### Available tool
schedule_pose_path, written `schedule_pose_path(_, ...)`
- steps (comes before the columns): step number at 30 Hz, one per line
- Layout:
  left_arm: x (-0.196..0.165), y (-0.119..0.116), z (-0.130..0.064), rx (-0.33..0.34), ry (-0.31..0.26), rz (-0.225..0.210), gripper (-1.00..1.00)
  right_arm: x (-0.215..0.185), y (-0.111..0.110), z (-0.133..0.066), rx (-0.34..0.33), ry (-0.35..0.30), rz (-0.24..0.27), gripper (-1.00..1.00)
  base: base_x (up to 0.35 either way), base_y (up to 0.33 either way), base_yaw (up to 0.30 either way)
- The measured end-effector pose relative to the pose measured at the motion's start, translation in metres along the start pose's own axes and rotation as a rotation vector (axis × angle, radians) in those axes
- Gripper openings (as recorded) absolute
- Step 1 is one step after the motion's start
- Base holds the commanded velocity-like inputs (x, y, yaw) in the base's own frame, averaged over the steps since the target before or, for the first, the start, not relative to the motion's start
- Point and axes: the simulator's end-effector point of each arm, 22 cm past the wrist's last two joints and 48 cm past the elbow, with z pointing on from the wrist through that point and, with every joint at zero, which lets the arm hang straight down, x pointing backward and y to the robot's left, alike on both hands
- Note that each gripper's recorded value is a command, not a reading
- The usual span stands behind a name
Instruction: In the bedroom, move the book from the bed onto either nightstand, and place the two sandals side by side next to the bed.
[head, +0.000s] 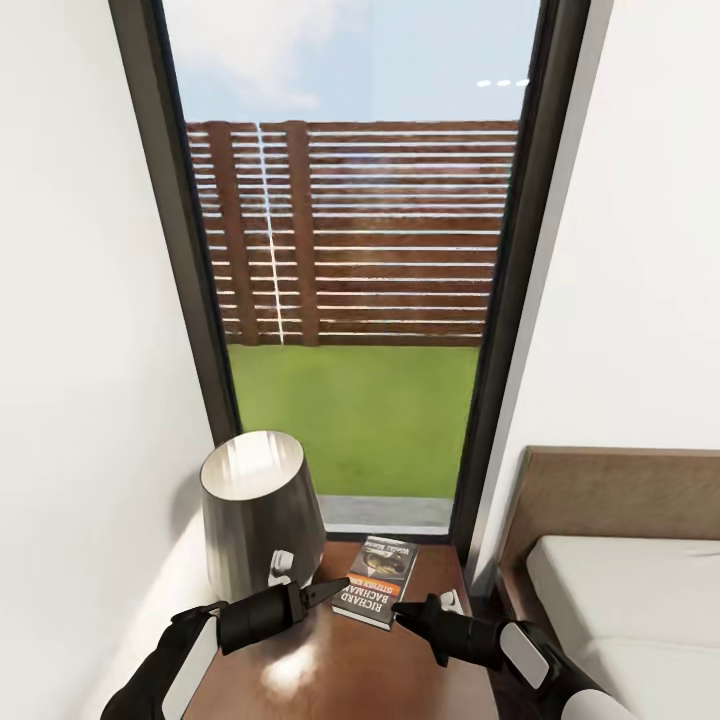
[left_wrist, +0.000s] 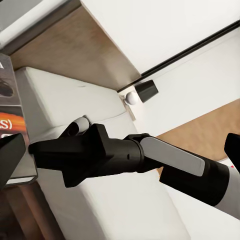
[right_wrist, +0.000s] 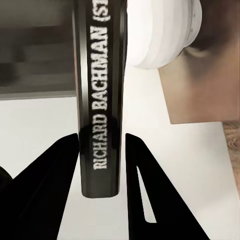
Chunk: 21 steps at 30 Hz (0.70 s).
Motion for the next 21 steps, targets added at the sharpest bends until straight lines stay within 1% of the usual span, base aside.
schedule_pose_path(21, 0.018, 0.029, 0.001, 0.0, 0.0, 0.001, 1.0, -0.002, -0.031, 0.013, -0.001, -0.001, -0.001, -1.0, 0.0, 0.0, 0.0)
